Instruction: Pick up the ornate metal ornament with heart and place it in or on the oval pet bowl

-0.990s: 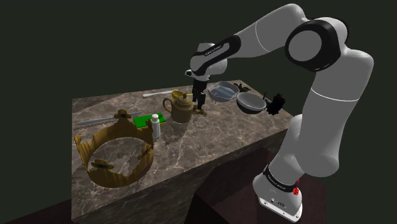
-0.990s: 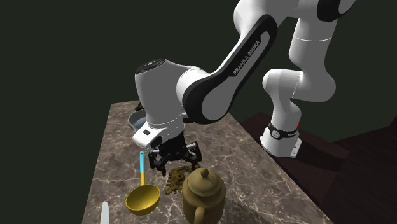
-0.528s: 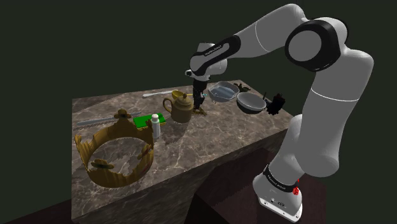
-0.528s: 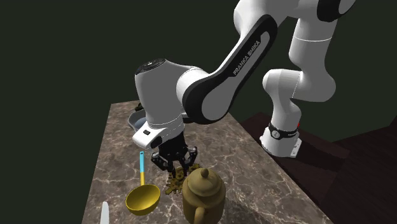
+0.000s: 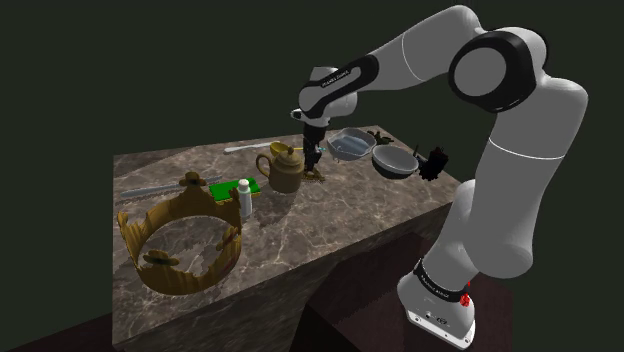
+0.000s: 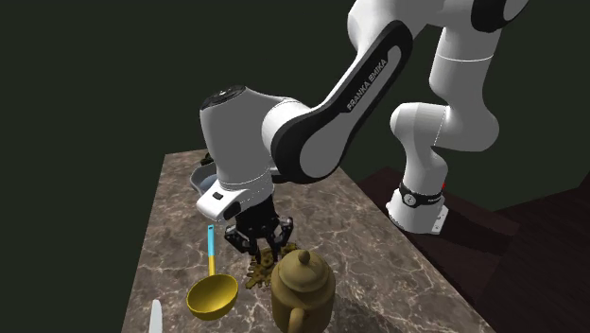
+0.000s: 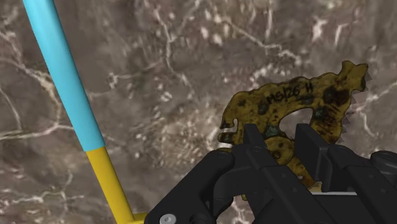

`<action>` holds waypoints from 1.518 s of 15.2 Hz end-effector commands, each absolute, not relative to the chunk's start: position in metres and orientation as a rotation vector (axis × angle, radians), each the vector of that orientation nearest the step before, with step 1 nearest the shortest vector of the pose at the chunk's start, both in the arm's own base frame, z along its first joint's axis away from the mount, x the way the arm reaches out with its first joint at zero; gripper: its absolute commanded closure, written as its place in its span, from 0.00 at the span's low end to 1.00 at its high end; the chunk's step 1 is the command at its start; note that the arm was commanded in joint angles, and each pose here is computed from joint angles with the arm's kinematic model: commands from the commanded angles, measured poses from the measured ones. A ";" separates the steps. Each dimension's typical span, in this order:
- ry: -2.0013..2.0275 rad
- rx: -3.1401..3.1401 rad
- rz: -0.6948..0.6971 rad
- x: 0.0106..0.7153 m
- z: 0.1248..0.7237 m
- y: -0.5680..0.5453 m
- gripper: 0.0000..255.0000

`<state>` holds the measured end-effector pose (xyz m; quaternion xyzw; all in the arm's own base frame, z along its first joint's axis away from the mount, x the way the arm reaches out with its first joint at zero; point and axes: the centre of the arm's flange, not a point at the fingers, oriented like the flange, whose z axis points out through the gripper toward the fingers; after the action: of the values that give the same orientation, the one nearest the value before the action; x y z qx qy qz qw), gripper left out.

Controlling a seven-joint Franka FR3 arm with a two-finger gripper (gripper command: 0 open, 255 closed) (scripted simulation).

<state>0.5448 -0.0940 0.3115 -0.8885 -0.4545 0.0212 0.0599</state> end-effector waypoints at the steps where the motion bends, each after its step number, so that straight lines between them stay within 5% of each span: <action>1: -1.376 -2.690 0.064 0.545 0.320 -0.094 1.00; 23: -1.376 -2.690 0.064 0.545 0.436 -0.094 1.00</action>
<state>0.5448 -0.0937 0.4305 -0.8885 -0.4545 0.0210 0.0599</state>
